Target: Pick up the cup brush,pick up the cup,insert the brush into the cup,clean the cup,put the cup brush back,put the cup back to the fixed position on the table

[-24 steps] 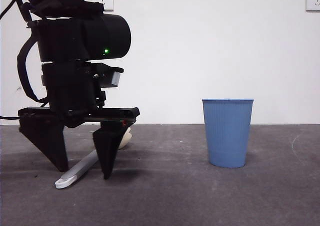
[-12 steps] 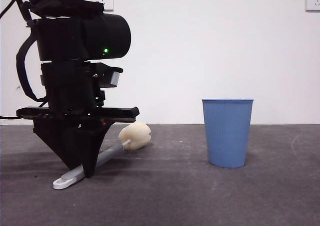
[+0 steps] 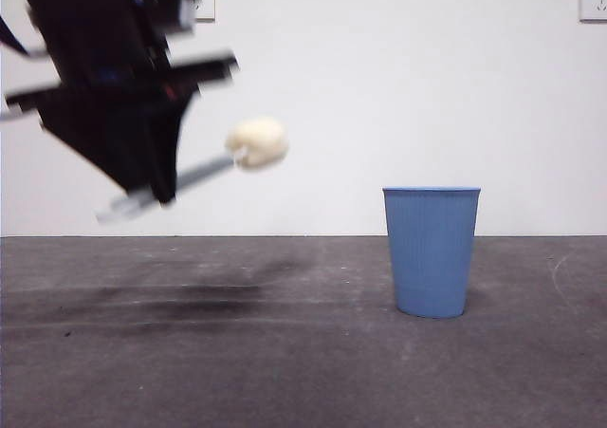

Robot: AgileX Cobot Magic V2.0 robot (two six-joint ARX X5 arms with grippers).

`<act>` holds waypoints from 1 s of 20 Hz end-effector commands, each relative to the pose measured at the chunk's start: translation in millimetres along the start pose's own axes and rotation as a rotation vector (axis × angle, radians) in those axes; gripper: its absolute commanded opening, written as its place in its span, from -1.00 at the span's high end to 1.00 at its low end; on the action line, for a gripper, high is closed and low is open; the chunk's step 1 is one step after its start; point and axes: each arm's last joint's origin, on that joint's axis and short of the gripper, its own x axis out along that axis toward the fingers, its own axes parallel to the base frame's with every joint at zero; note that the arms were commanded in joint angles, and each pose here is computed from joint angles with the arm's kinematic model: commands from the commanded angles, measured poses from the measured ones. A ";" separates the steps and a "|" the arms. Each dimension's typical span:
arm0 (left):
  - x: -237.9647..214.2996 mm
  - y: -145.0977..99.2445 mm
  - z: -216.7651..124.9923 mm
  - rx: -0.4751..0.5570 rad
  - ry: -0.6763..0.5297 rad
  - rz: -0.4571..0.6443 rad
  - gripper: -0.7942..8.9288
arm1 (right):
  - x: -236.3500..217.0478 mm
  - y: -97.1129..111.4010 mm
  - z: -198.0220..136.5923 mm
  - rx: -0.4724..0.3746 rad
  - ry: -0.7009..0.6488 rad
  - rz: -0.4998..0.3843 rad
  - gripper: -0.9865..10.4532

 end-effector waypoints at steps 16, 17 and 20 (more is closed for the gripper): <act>-129.8 36.2 -58.6 0.144 -0.205 -0.014 0.85 | 127.2 -44.7 -77.0 0.111 0.111 0.111 -0.26; -129.8 36.2 -58.7 0.146 -0.205 -0.014 0.85 | 134.3 -46.6 -79.1 0.104 0.127 0.101 -0.25; -129.8 36.2 -58.6 0.147 -0.205 -0.014 0.85 | 153.0 -49.2 -80.6 0.062 0.131 0.120 -0.21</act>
